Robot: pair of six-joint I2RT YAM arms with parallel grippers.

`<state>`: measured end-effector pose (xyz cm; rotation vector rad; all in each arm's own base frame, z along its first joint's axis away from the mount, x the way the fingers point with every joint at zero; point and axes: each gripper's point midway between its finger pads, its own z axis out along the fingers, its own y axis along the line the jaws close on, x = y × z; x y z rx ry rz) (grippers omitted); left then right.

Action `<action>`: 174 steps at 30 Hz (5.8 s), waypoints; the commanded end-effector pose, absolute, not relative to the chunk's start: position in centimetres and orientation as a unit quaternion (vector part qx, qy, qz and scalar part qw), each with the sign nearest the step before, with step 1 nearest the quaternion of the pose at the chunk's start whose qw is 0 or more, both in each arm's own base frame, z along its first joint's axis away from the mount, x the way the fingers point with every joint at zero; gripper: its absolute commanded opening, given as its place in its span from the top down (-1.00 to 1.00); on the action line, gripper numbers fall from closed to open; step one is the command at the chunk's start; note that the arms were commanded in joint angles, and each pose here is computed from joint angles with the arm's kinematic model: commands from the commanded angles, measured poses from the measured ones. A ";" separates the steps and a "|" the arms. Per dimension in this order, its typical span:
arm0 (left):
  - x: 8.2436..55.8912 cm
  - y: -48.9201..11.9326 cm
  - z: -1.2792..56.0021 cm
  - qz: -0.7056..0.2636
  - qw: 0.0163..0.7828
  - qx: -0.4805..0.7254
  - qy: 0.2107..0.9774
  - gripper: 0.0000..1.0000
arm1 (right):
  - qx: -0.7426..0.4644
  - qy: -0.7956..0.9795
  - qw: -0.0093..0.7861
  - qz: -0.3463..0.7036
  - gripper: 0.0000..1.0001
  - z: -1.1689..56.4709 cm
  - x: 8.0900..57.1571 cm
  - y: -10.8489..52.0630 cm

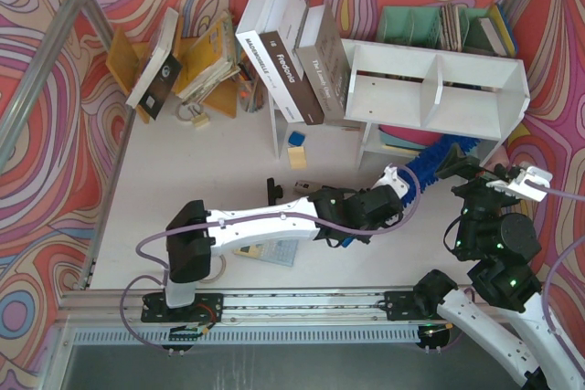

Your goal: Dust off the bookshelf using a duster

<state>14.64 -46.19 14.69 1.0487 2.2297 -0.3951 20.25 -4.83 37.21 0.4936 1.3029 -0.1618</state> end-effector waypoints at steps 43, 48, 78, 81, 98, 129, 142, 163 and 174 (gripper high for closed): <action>11.5 -44.8 11.9 -0.134 0.277 0.442 0.843 1.00 | 0.233 0.594 0.766 -0.076 -0.97 37.5 20.4 -4.9; 12.7 -44.9 14.9 -0.142 0.326 0.427 0.832 1.00 | 0.232 0.596 0.765 -0.077 -0.98 37.4 20.5 -4.8; 16.6 -38.1 17.4 -0.123 0.429 0.255 0.857 1.00 | 0.231 0.598 0.764 -0.076 -0.97 37.3 20.5 -4.7; 16.8 -35.7 17.4 -0.117 0.441 0.222 0.861 1.00 | 0.230 0.599 0.763 -0.077 -0.97 37.3 20.6 -4.7; 16.2 -37.4 17.7 -0.149 0.433 0.241 0.856 1.00 | 0.228 0.600 0.763 -0.077 -0.97 37.3 20.7 -4.6; 16.6 -34.6 19.0 -0.101 0.459 0.248 0.847 1.00 | 0.226 0.601 0.763 -0.079 -0.98 37.2 20.8 -4.6; 16.7 -33.7 18.1 -0.106 0.457 0.225 0.854 1.00 | 0.227 0.600 0.764 -0.074 -0.97 37.3 20.7 -4.6; 15.7 -49.2 19.6 -0.214 0.418 0.367 0.803 1.00 | 0.229 0.600 0.762 -0.077 -0.98 37.3 20.6 -4.7; 14.0 -50.6 19.0 -0.251 0.393 0.384 0.797 1.00 | 0.229 0.601 0.762 -0.079 -0.98 37.2 20.7 -4.7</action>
